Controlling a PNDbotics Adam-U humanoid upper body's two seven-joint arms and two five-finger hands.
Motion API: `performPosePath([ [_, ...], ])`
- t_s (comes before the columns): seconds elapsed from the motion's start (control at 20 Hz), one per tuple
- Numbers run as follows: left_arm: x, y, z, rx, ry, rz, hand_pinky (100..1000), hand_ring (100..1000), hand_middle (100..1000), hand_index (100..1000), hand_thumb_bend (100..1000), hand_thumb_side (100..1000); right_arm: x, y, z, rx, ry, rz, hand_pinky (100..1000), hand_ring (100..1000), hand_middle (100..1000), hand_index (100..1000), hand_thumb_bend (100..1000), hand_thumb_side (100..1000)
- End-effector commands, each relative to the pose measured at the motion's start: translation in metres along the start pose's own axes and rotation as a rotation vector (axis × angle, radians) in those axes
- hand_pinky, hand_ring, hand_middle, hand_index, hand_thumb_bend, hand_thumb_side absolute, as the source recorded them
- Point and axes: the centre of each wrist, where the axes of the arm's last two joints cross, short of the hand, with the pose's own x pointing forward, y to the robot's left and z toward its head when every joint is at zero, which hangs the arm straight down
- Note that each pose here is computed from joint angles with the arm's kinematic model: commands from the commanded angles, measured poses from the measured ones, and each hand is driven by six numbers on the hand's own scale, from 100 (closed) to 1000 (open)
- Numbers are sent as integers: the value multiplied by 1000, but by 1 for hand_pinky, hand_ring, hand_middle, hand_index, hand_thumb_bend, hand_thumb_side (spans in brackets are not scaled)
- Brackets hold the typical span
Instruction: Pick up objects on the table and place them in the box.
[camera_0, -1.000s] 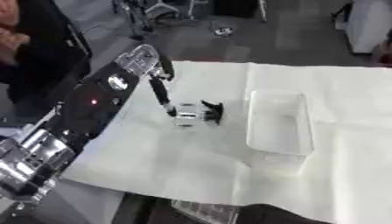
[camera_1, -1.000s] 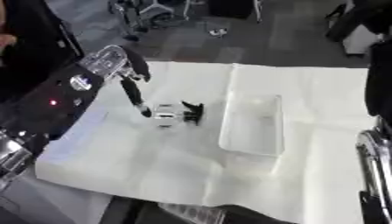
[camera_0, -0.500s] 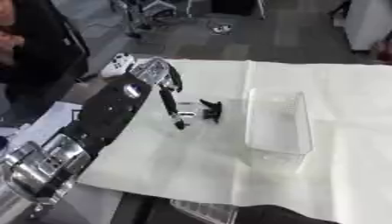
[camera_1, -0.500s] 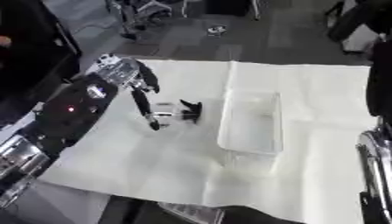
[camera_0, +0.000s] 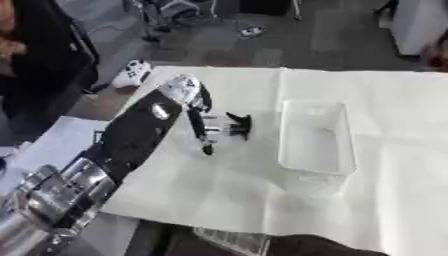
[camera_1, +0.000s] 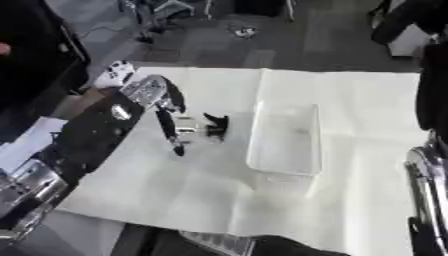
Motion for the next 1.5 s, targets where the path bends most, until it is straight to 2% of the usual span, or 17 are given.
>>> performPosePath([
  [0.05,-13,13,10,-148,-70,-121,1000,1000,948,1000,892,1000,5,2,-7,1,-34,-12,400,385,421,613,329,1000],
  [0.55,-3,2,-4,-112,-18,-67,1000,1000,932,1000,704,1000,6,4,-10,-1,-48,-26,400,385,421,613,326,1000],
  [0.95,-1,-12,-13,-87,15,-30,1000,1000,912,991,567,920,6,5,-11,-2,-52,-29,400,385,421,613,327,1000],
  [1.05,-1,-16,-15,-91,22,-24,962,1000,901,983,498,874,6,5,-11,-2,-52,-29,400,385,421,613,327,1000],
  [1.2,1,-22,-18,-96,32,-18,851,900,847,961,415,828,6,5,-11,-2,-51,-28,400,384,421,613,328,1000],
  [1.25,3,-24,-20,-99,35,-19,839,891,838,958,420,830,6,5,-11,-1,-51,-28,400,384,421,613,329,1000],
  [1.35,5,-29,-23,-109,35,-18,883,941,865,970,492,872,6,4,-11,-1,-50,-27,400,384,420,613,330,1000],
  [1.45,6,-33,-25,-133,29,-12,962,1000,924,1000,728,998,6,4,-11,0,-48,-25,400,384,420,613,332,1000],
  [1.5,5,-34,-25,-163,28,-10,994,1000,947,1000,828,1000,6,4,-11,1,-47,-24,400,384,420,613,334,1000],
])
